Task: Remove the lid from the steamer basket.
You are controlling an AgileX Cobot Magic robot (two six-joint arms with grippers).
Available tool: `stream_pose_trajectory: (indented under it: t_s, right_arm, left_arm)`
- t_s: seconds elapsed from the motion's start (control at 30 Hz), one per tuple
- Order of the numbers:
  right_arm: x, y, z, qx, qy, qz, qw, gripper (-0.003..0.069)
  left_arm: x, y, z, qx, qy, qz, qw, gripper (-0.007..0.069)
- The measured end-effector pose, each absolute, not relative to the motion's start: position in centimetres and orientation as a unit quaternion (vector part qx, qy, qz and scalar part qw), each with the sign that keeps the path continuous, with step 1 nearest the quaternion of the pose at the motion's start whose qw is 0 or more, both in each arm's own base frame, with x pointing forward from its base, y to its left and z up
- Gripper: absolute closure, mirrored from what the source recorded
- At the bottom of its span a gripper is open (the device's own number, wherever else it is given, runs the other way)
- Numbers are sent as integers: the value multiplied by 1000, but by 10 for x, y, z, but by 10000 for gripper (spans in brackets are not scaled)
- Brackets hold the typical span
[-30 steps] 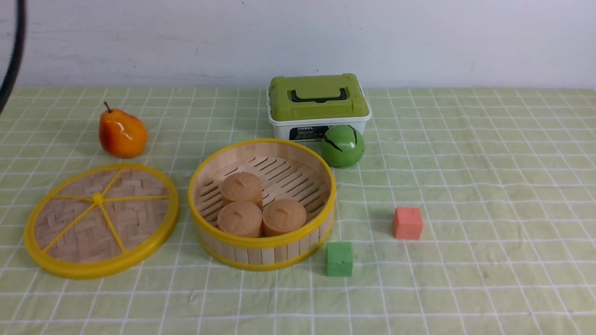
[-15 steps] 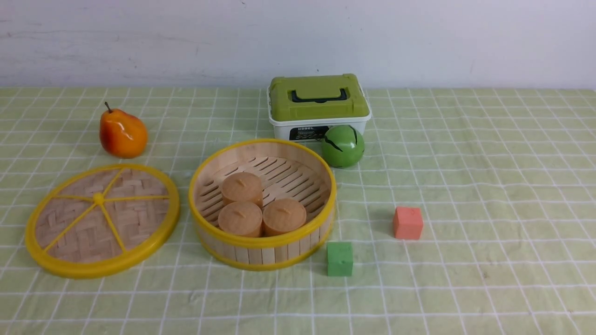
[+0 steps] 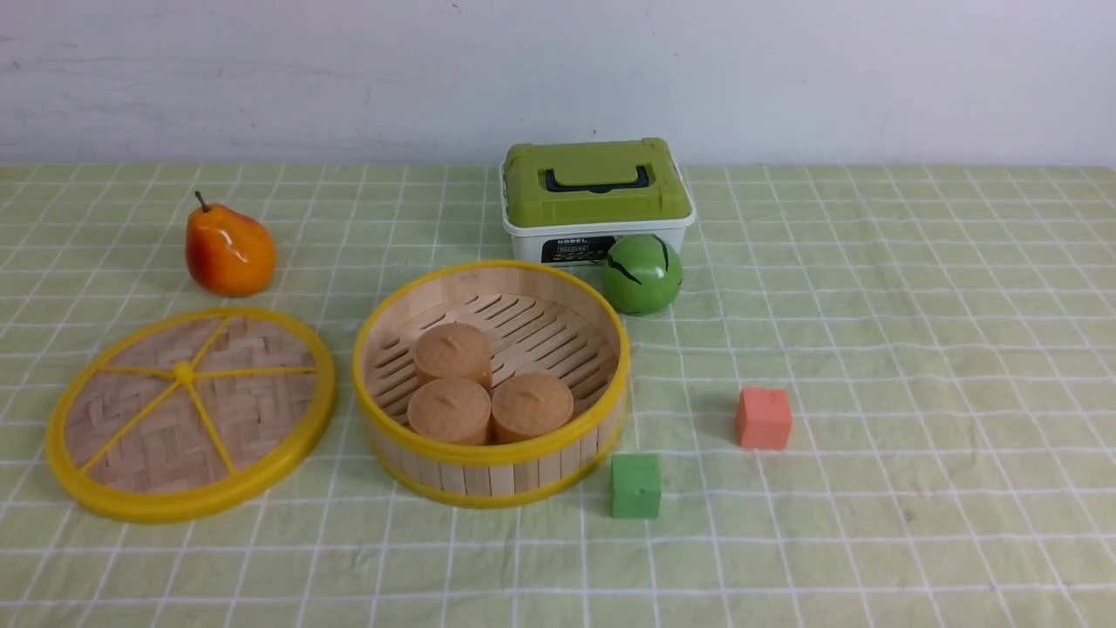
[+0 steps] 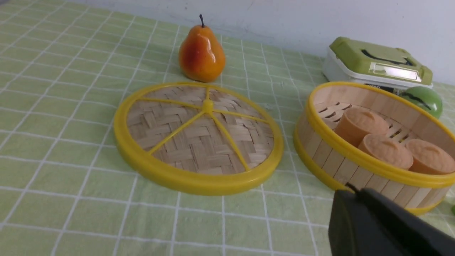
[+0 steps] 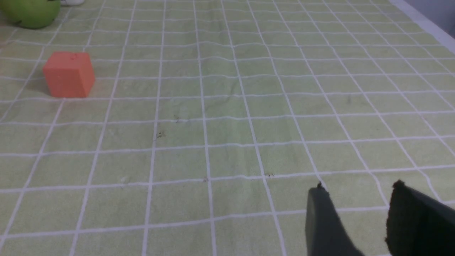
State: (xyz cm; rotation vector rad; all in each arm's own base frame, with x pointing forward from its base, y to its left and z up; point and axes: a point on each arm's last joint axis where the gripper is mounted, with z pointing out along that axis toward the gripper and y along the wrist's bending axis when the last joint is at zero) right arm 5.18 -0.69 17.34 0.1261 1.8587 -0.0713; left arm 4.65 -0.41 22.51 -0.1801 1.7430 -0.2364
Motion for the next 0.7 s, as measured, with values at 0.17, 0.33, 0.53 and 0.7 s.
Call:
stream_pose_trajectory:
  t_s: [0.17, 0.33, 0.53, 0.7]
  right_arm:
    - [52, -7, 173, 54, 800, -31, 596, 418]
    - [52, -7, 173, 54, 800, -31, 596, 418]
    - [52, -7, 173, 54, 800, -31, 596, 418]
    - [52, -7, 173, 54, 800, -31, 596, 418]
  left_arm:
    - [47, -6, 202, -65, 791, -105, 599, 638]
    - [49, -8, 167, -26, 826, -94, 555, 638]
    - [50, -10, 167, 8, 822, -91, 562, 638]
    - [50, -8, 167, -10, 822, -84, 563, 638]
